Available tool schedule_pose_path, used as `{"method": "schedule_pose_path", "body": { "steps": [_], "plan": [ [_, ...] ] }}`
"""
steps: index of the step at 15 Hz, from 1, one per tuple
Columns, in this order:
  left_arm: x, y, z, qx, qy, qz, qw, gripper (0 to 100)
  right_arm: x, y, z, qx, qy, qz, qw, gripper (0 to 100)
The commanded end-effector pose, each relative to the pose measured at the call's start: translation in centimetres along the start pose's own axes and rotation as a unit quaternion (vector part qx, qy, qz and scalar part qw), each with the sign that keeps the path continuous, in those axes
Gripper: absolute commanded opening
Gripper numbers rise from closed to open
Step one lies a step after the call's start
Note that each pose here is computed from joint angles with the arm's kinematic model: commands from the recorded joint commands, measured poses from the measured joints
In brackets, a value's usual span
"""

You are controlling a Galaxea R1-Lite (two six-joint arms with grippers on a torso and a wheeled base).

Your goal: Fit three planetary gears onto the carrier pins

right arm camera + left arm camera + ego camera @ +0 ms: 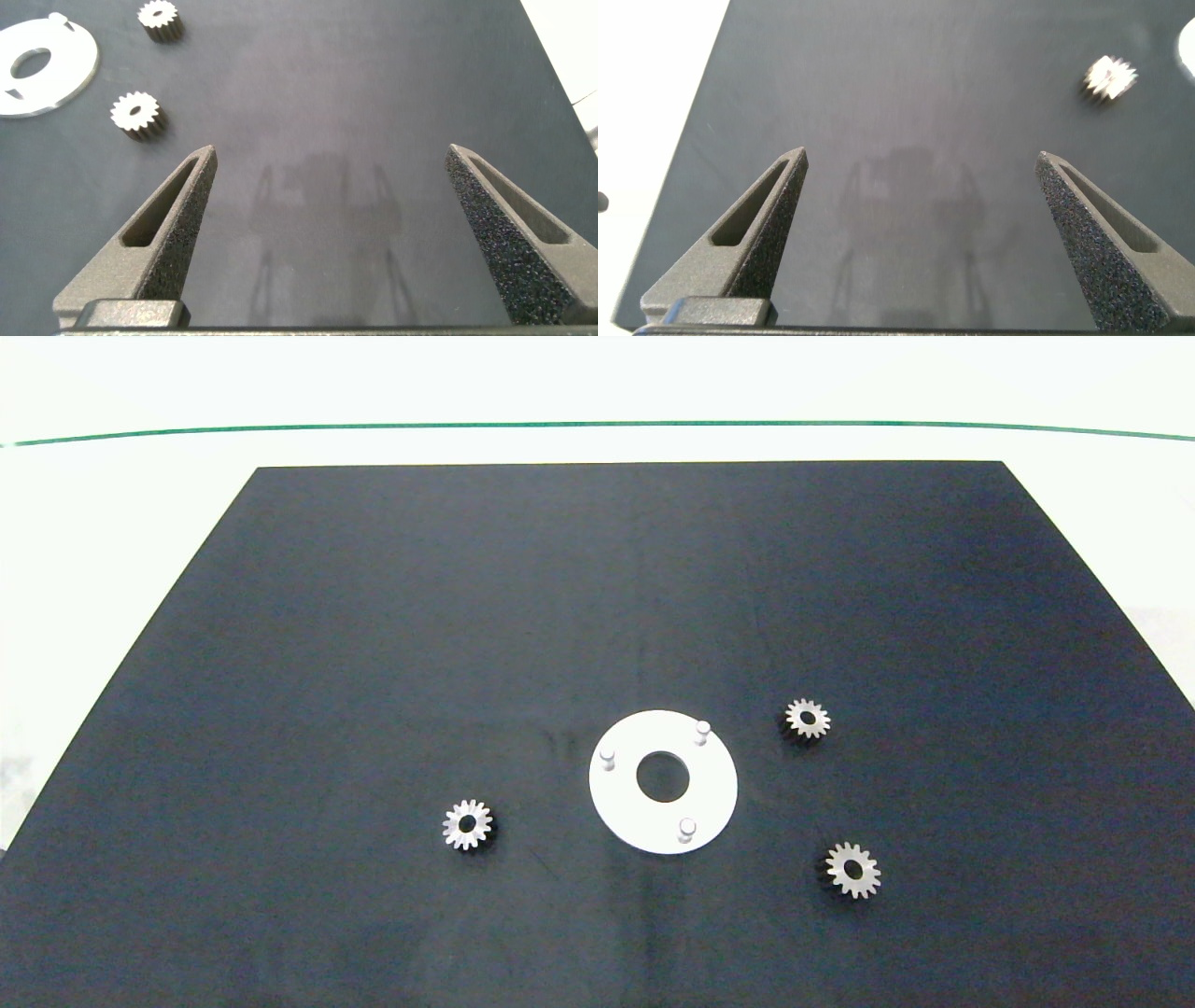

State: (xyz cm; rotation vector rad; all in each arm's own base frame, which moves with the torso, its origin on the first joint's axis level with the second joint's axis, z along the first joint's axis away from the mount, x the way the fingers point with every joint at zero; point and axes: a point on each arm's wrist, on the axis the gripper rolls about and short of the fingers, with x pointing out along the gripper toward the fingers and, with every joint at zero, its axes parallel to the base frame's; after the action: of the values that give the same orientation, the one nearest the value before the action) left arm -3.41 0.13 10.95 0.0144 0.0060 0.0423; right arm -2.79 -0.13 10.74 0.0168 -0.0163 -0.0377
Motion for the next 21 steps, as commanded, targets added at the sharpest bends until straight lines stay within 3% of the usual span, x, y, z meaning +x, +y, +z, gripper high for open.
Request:
{"method": "schedule_pose_path", "body": {
  "steps": [1,4,6,8,11,15,20,21],
  "plan": [
    [-0.7,0.2,7.7,0.004,0.051,-0.015,0.9986,100,1.5,0.0,6.7,-0.018,0.078,0.052,0.9955,100],
    [0.1,0.1,8.1,0.006,0.079,-0.007,0.9968,100,1.4,0.0,9.0,-0.073,0.120,0.087,0.9862,100],
    [0.5,0.1,8.1,0.008,0.113,-0.008,0.9935,100,2.5,0.2,10.0,-0.089,0.147,0.109,0.9790,100],
    [0.6,0.1,8.1,0.009,0.127,-0.009,0.9918,100,4.4,0.8,10.3,-0.100,0.181,0.139,0.9685,100],
    [0.5,0.1,8.5,0.008,0.120,-0.007,0.9927,100,8.1,2.6,10.3,-0.124,0.242,0.195,0.9424,100],
    [0.4,0.1,9.6,0.006,0.107,0.005,0.9942,100,12.6,5.7,9.4,-0.149,0.279,0.237,0.9185,100],
    [0.5,0.0,9.9,0.003,0.106,0.010,0.9943,100,14.9,8.1,8.2,-0.173,0.318,0.266,0.8936,100],
    [0.5,0.0,9.9,0.003,0.106,0.010,0.9943,100,15.1,8.3,8.1,-0.175,0.319,0.266,0.8924,100]
  ]
}}
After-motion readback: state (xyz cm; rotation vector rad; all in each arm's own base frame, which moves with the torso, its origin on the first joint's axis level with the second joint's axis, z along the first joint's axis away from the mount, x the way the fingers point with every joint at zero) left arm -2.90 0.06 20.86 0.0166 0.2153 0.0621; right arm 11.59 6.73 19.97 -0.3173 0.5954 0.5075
